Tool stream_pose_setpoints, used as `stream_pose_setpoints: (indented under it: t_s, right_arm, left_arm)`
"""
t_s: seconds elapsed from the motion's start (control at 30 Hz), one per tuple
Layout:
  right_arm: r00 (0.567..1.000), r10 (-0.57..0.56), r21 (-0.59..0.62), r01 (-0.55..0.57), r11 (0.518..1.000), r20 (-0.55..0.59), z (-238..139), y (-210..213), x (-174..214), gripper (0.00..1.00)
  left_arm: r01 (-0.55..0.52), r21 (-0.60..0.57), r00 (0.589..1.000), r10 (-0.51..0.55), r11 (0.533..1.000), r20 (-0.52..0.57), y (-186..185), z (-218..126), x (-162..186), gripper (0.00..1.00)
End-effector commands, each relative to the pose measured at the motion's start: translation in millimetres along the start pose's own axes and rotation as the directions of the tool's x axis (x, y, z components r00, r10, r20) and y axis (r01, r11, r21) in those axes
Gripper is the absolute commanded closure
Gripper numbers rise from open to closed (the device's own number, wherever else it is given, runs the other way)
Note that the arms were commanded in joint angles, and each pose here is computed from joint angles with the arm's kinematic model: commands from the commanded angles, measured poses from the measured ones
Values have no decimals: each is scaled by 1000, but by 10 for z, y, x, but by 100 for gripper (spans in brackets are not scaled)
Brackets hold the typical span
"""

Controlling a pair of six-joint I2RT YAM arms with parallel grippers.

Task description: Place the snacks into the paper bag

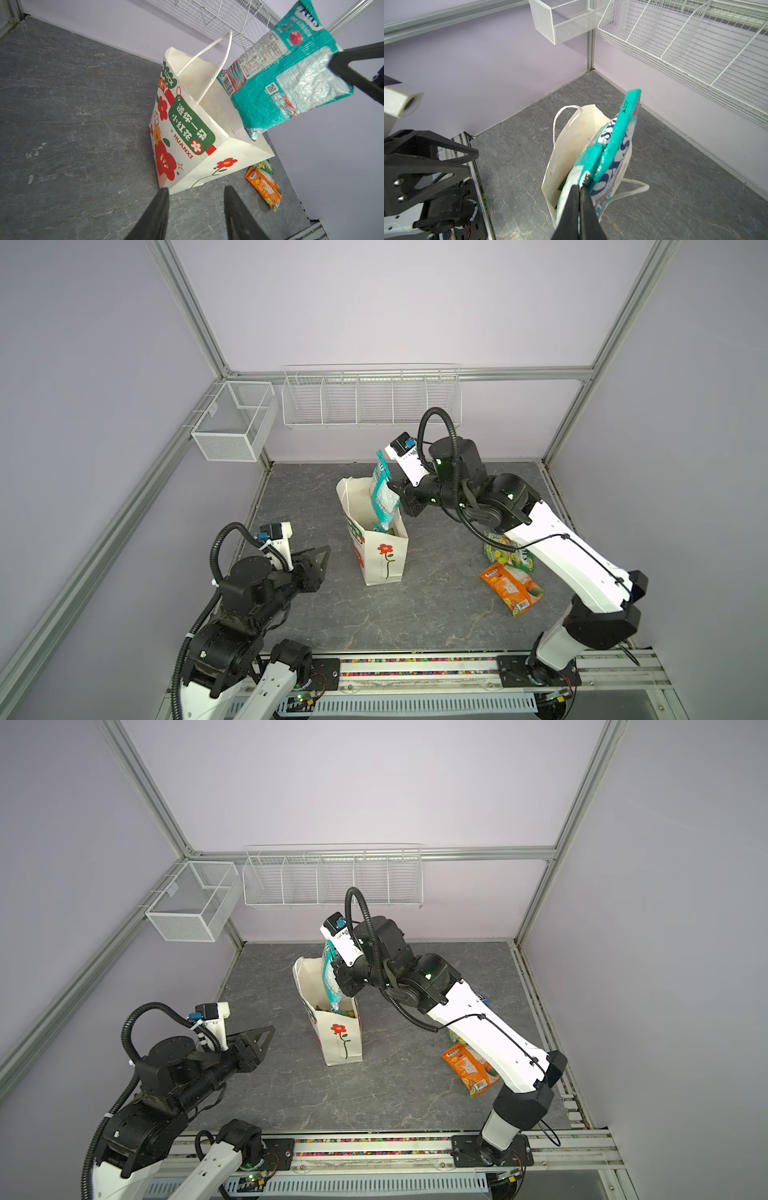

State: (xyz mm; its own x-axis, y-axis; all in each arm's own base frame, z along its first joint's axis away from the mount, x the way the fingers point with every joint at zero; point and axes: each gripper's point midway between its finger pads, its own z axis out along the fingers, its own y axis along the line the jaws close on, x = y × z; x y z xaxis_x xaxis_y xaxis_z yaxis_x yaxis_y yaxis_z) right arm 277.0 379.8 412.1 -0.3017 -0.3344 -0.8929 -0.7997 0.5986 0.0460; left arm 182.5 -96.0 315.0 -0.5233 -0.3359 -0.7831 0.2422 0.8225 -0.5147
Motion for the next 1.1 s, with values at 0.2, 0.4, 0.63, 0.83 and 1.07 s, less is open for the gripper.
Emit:
stream_pose_setpoints:
  t_s: [0.2,0.4,0.63,0.83,1.07]
  right_arm:
    - [999,-3,-19,3,1000,36,24,-11,-108,93]
    - [1000,7,-26,-6,1000,27,56,-4,-84,93]
    - [1000,14,-34,-13,999,20,66,8,-60,93]
    - [1000,19,-43,-18,999,22,44,24,-67,87]
    - [999,33,-62,-31,998,28,-1,58,-71,60]
  left_arm:
    - [17,22,1000,-17,1000,-5,-23,2,28,56]
    - [20,27,1000,-20,999,-6,-32,3,28,56]
    - [21,32,1000,-21,999,-10,-45,22,23,56]
    - [23,32,1000,-23,999,-12,-46,33,26,56]
    - [24,41,1000,-23,999,-20,-56,38,44,56]
